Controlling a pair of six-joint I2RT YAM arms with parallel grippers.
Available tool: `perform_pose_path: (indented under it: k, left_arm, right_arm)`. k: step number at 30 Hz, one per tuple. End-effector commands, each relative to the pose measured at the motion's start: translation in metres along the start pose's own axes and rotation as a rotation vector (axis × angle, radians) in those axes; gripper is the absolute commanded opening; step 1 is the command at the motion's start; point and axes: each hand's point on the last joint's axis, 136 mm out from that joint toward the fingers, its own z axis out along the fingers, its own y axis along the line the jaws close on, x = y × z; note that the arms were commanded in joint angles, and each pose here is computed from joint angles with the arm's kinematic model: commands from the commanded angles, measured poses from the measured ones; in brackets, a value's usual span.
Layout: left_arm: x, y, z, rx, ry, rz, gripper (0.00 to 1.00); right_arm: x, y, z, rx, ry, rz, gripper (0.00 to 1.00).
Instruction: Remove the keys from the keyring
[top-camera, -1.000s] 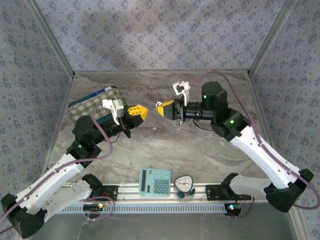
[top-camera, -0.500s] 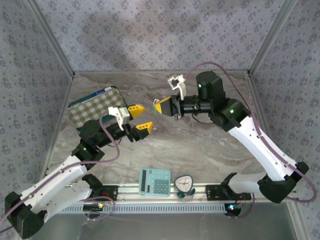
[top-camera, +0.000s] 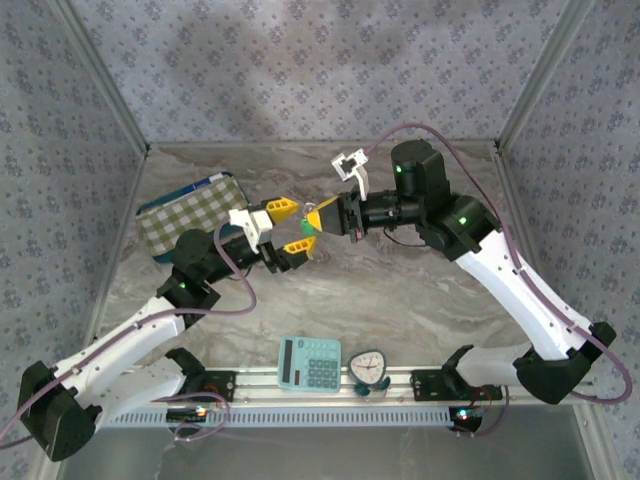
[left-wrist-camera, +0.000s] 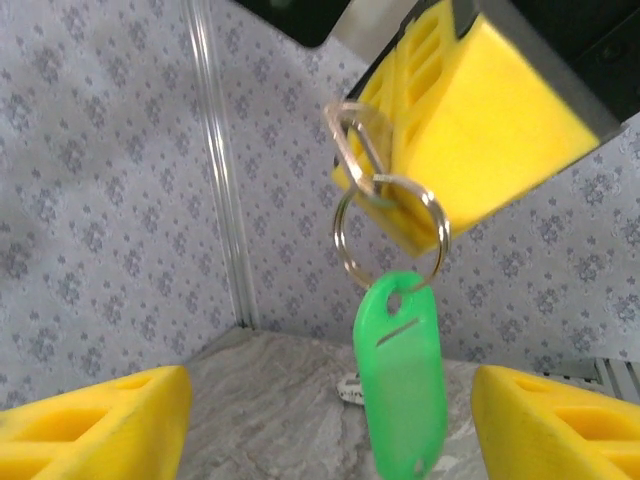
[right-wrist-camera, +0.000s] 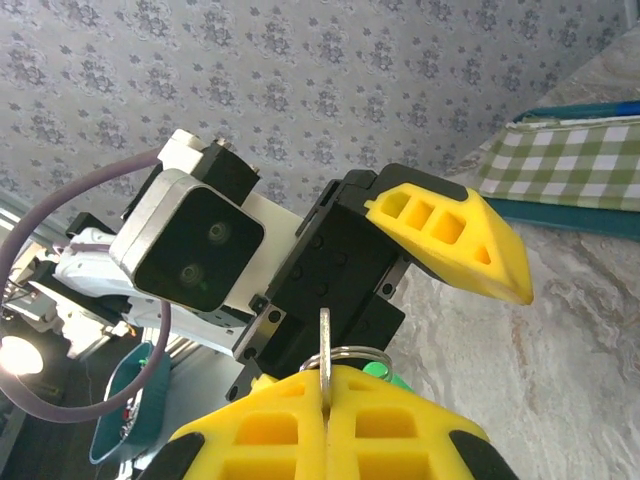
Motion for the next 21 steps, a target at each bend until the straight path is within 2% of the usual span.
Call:
perform_pose_path:
  k: [1, 7, 11, 17, 21]
  left_arm:
    - [-0.036, -0.007, 0.004, 0.034, -0.103, 0.072, 0.73]
    - [-0.036, -0.011, 0.015, 0.063, -0.093, 0.08, 0.7]
    - [-0.042, -0.01, 0.015, 0.055, -0.105, 0.073, 0.64]
    - [-0.045, -0.007, 0.001, -0.001, -0.087, 0.039, 0.57]
    - [-0.045, -0.004, -0.014, -0.057, -0.06, -0.021, 0.48]
  right_arm:
    - [-0.005, 0.011, -0.002, -0.045, -0.012, -0.002, 0.0]
    - [-0.005, 0.014, -0.003, -0.06, -0.014, 0.003, 0.0]
    - [-0.004, 0.014, -0.004, -0.056, -0.018, 0.005, 0.0]
    - [-0.005, 0.008, -0.009, -0.017, -0.036, -0.002, 0.0]
    - [-0.003, 0.001, -0.011, 0.032, -0.044, -0.01, 0.0]
